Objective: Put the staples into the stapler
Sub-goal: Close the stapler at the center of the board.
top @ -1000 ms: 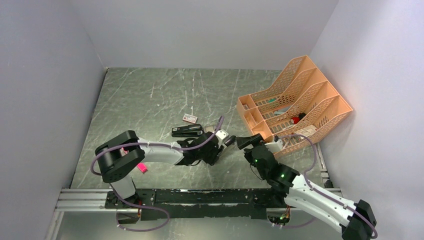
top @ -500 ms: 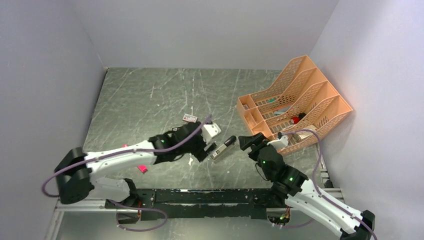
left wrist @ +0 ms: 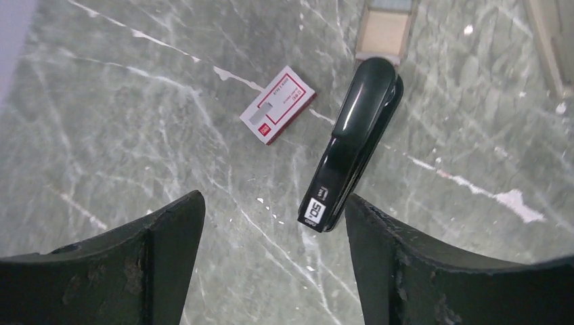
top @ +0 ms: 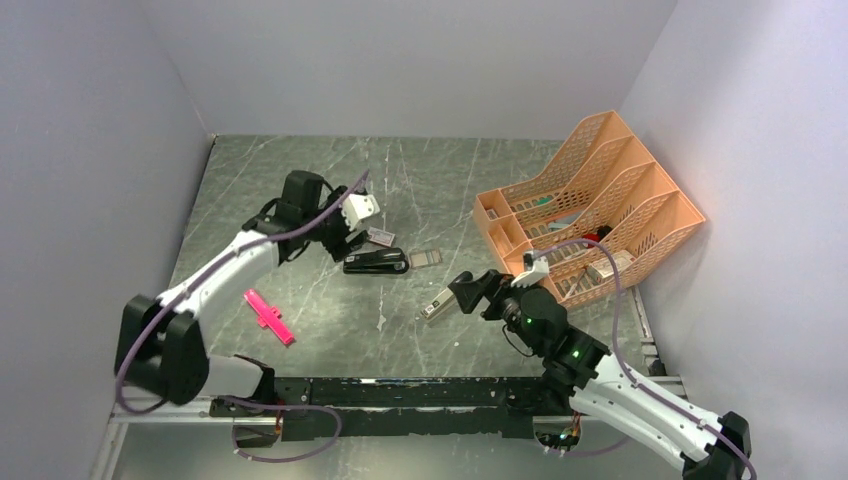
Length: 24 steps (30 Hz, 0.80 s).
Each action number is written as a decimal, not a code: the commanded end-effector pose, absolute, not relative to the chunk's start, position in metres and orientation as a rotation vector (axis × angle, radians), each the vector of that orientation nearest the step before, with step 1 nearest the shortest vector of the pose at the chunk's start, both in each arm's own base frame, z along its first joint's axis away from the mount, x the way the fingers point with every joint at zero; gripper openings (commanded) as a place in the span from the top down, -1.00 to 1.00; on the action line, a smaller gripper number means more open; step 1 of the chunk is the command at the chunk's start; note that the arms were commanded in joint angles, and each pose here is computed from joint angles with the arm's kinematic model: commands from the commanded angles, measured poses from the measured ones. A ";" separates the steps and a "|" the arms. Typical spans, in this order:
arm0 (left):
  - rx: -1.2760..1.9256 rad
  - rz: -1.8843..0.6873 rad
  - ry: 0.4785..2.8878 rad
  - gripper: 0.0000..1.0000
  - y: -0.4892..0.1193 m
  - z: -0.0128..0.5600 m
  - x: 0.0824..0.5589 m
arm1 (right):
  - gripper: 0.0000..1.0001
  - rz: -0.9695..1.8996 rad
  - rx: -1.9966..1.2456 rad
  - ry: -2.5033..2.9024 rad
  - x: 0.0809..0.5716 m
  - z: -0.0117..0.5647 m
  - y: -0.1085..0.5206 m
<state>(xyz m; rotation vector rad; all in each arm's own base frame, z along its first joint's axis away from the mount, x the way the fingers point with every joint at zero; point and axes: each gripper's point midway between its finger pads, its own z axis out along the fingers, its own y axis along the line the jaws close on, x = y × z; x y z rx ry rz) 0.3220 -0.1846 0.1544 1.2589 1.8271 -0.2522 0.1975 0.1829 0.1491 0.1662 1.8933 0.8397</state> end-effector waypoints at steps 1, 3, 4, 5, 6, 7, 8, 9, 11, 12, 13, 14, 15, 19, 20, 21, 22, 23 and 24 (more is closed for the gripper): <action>1.528 -0.507 1.697 -0.57 -0.198 0.139 0.319 | -0.86 0.897 0.069 1.866 0.194 0.160 0.196; 1.560 -0.509 1.723 -0.56 -0.195 0.122 0.329 | -0.86 0.909 0.067 1.859 0.193 0.161 0.197; 1.572 -0.514 1.732 -0.55 -0.194 0.115 0.333 | -0.86 0.916 0.069 1.854 0.193 0.161 0.197; 1.581 -0.532 1.741 -0.55 -0.195 0.108 0.335 | -0.86 0.917 0.070 1.852 0.193 0.161 0.197; 1.594 -0.554 1.741 -0.54 -0.196 0.103 0.335 | -0.86 0.916 0.071 1.852 0.193 0.161 0.196; 1.606 -0.577 1.738 -0.53 -0.198 0.098 0.335 | -0.86 0.915 0.072 1.851 0.193 0.162 0.196; 1.612 -0.608 1.727 -0.53 -0.202 0.096 0.334 | -0.86 0.912 0.075 1.850 0.193 0.162 0.194; 1.615 -0.628 1.725 -0.52 -0.204 0.093 0.333 | -0.86 0.911 0.078 1.850 0.192 0.162 0.194; 1.618 -0.655 1.730 -0.51 -0.205 0.085 0.331 | -0.86 0.907 0.082 1.849 0.192 0.161 0.192; 1.619 -0.657 1.739 -0.51 -0.205 0.080 0.330 | -0.86 0.908 0.087 1.847 0.192 0.161 0.192; 1.617 -0.658 1.751 -0.51 -0.204 0.076 0.330 | -0.86 0.907 0.089 1.846 0.192 0.161 0.192; 1.616 -0.658 1.758 -0.51 -0.204 0.071 0.330 | -0.86 0.909 0.091 1.845 0.192 0.160 0.192; 1.616 -0.663 1.765 -0.50 -0.204 0.068 0.329 | -0.86 0.912 0.091 1.842 0.193 0.161 0.192; 1.621 -0.673 1.810 -0.40 -0.202 0.051 0.327 | -0.86 0.915 0.087 1.847 0.193 0.160 0.194; 1.625 -0.665 1.825 -0.33 -0.200 0.047 0.327 | -0.86 0.916 0.084 1.847 0.193 0.160 0.194; 1.632 -0.657 1.840 -0.26 -0.199 0.043 0.326 | -0.86 0.914 0.083 1.848 0.193 0.159 0.194; 1.639 -0.652 1.851 -0.21 -0.197 0.039 0.325 | -0.86 0.916 0.082 1.848 0.193 0.159 0.195; 1.646 -0.644 1.863 -0.14 -0.196 0.036 0.324 | -0.86 0.917 0.083 1.847 0.193 0.160 0.194; 1.650 -0.639 1.873 -0.08 -0.196 0.034 0.322 | -0.86 0.919 0.083 1.845 0.193 0.160 0.195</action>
